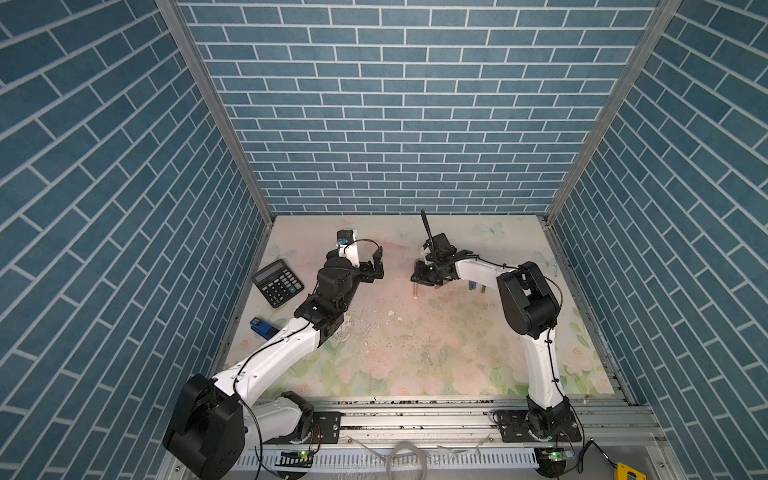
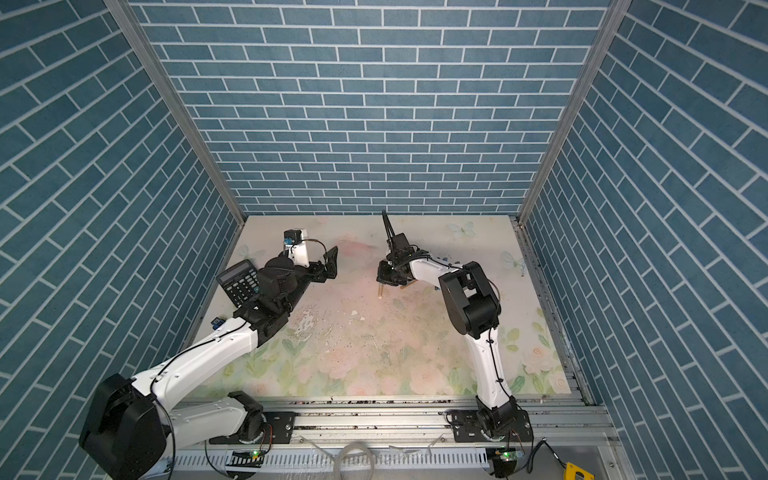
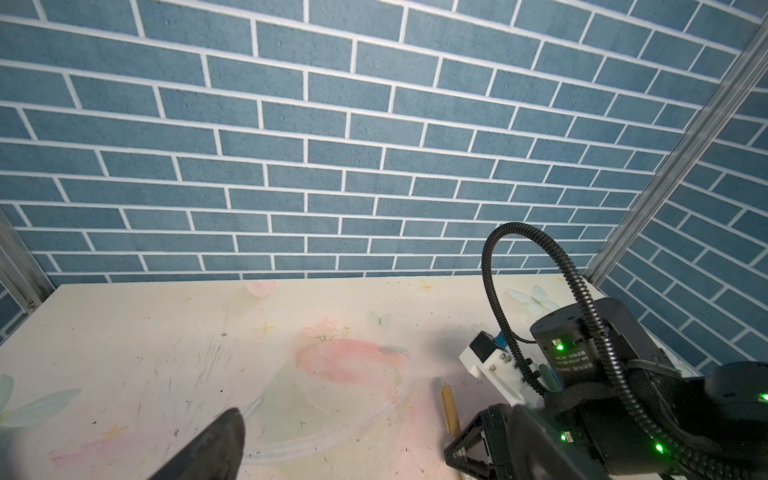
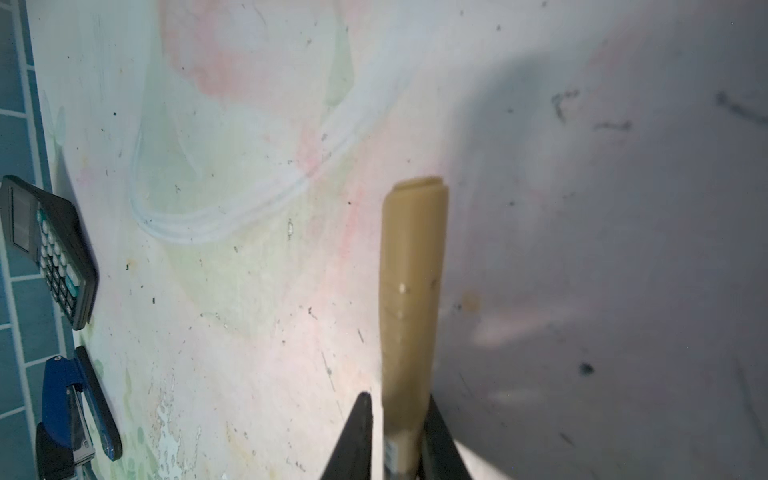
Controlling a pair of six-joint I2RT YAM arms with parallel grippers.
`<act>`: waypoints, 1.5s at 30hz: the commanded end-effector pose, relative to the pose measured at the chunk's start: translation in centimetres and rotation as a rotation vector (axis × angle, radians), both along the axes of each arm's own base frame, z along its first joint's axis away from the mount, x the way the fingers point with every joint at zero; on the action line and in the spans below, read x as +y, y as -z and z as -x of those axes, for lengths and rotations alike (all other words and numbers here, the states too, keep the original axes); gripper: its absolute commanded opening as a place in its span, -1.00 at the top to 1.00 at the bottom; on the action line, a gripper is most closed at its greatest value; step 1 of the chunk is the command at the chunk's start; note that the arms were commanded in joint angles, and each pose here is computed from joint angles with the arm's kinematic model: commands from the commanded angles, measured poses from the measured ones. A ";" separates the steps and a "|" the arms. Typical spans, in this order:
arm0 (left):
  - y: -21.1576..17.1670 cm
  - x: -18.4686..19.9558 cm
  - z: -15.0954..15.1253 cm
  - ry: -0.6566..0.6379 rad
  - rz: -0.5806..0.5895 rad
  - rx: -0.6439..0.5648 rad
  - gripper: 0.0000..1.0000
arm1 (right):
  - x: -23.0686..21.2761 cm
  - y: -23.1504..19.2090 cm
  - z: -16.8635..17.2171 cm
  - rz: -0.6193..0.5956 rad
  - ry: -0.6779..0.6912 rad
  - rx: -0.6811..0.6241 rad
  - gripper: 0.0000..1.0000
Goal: Insert the pens into the pen caps
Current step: 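Lower the capped fountain pen to the table with the right gripper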
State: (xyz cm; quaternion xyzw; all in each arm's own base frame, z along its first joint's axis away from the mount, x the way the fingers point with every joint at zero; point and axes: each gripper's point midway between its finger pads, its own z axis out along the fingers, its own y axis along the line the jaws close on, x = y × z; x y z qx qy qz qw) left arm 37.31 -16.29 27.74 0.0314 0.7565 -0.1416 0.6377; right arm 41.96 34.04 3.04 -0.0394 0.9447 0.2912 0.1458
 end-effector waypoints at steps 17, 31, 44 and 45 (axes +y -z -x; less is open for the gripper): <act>-2.6 0.0 0.7 0.034 0.072 -0.043 -0.99 | -0.6 -1.7 -0.3 0.040 0.056 -0.005 0.19; -1.5 -1.3 0.5 0.083 0.128 0.027 -0.99 | 0.0 -3.1 3.2 0.122 -0.030 0.058 -0.09; 4.7 -3.4 0.1 0.011 0.119 0.214 -0.87 | 0.3 -2.0 3.1 -0.107 -0.003 0.178 -0.09; 5.5 -3.8 0.6 0.009 0.127 0.208 -0.88 | 0.2 -1.6 3.2 -0.107 -0.003 0.192 -0.09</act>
